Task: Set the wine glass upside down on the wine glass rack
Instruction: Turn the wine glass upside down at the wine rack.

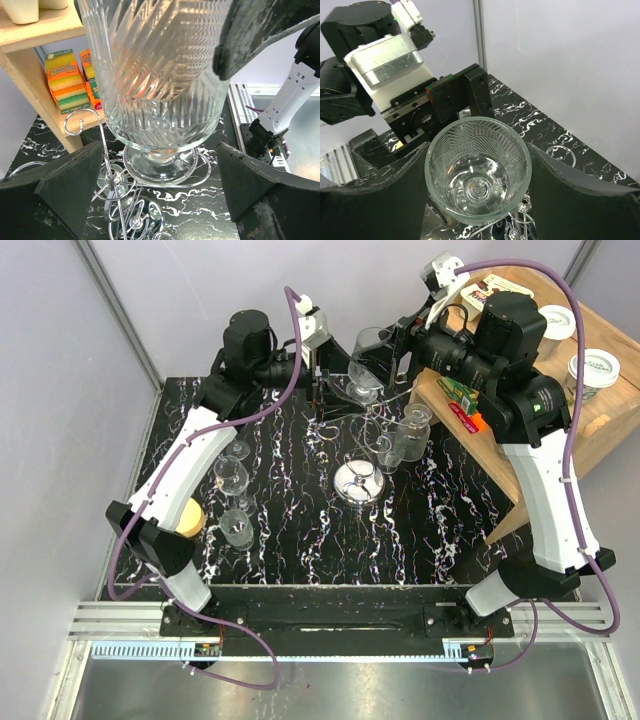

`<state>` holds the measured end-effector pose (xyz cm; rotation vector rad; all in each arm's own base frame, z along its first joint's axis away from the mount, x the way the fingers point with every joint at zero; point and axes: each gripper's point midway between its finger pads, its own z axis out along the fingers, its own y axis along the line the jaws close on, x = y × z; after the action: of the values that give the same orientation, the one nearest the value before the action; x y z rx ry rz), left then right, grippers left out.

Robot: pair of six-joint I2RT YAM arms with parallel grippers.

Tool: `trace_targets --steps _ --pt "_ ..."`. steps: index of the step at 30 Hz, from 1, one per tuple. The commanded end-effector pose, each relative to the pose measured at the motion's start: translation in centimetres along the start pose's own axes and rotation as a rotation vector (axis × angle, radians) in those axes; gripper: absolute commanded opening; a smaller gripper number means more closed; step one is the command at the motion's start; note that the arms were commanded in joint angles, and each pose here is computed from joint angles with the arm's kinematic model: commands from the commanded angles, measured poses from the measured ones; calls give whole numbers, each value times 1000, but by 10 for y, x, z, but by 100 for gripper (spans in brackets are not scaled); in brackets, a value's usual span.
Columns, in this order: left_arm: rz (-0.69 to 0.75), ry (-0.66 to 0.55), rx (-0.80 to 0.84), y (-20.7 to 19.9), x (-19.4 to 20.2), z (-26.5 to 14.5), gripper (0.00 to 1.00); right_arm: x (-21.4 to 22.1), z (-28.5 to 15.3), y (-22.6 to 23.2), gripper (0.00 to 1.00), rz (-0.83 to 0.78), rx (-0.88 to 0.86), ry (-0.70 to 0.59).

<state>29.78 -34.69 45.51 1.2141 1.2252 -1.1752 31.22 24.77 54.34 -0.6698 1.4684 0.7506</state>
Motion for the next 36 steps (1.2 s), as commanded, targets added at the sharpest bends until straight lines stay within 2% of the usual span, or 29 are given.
trace_targets --steps 1,5,14,16,18,19,20,22,27,33,36 --pt "30 -43 79 -12 -10 5 99 -51 -12 18 0 -28 -71 -163" --pt "8 -48 101 -14 -9 9 95 -48 -8 18 0 -13 -85 -157" --pt "-25 -60 130 -15 -11 12 53 -43 -8 14 0 -16 -74 -146" --pt "-23 -58 127 -14 -11 11 37 -42 -9 11 0 -26 -61 -144" --pt "-27 -55 110 -11 -11 8 12 -39 -13 7 0 -46 -39 -141" --pt "-25 -53 104 -10 -12 6 3 -37 -14 4 0 -55 -21 -137" --pt "-27 -50 91 -7 -11 5 0 -33 -15 1 0 -53 -4 -129" --pt "-18 -45 60 -2 -12 -1 0 -21 -18 -9 0 -88 39 -101" --pt "36 -7 -11 6 -15 -11 0 29 -19 -26 9 -104 106 7" --pt "65 45 -84 16 -9 -17 0 60 -28 -31 19 -119 138 71" --pt "73 68 -106 20 -3 -18 0 75 -31 -35 21 -125 158 100"
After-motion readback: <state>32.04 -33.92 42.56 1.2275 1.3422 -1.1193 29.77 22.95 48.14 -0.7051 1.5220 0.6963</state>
